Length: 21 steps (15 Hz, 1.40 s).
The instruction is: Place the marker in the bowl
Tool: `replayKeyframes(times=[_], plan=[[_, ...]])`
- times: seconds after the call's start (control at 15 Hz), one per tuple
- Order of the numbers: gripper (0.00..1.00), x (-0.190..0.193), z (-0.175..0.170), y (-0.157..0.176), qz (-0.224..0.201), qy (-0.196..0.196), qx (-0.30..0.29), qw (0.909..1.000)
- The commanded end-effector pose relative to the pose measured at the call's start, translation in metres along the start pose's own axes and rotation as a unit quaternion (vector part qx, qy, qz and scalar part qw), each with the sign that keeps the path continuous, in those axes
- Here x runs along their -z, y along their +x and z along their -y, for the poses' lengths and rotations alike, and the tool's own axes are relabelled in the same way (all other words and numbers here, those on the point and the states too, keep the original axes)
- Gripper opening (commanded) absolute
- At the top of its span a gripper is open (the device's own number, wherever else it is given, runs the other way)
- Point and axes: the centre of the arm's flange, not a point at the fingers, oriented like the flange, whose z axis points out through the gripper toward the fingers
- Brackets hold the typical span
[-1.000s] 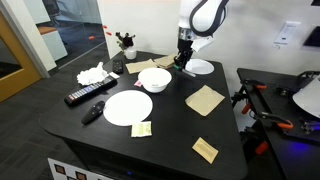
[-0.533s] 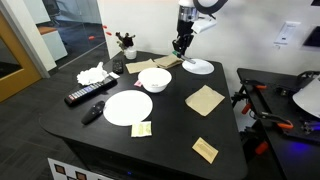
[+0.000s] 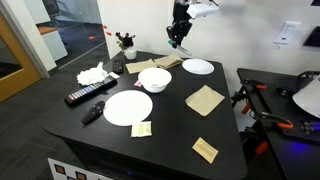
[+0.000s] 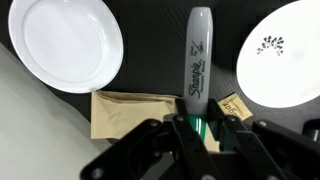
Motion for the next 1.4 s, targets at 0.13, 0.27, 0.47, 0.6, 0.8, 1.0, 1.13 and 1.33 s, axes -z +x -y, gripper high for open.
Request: replayKeyframes(times=[0.13, 0.27, 0.47, 0.6, 0.8, 1.0, 1.13, 1.33], plan=[[0.06, 0.029, 0.043, -0.008, -0.019, -0.003, -0.043, 0.9989], [0.06, 0.031, 0.058, -0.011, -0.031, -0.004, -0.056, 0.9980], [0.06, 0.032, 0.076, -0.013, -0.054, -0.015, -0.077, 0.9955], [0.06, 0.031, 0.085, -0.015, -0.067, -0.024, -0.087, 0.9936], [0.06, 0.022, 0.097, -0.019, -0.088, -0.042, -0.101, 0.9901], [0.06, 0.007, 0.106, -0.024, -0.111, -0.059, -0.111, 0.9859], [0.06, -0.004, 0.111, -0.028, -0.122, -0.070, -0.115, 0.9834], [0.06, -0.018, 0.116, -0.032, -0.136, -0.080, -0.119, 0.9804]])
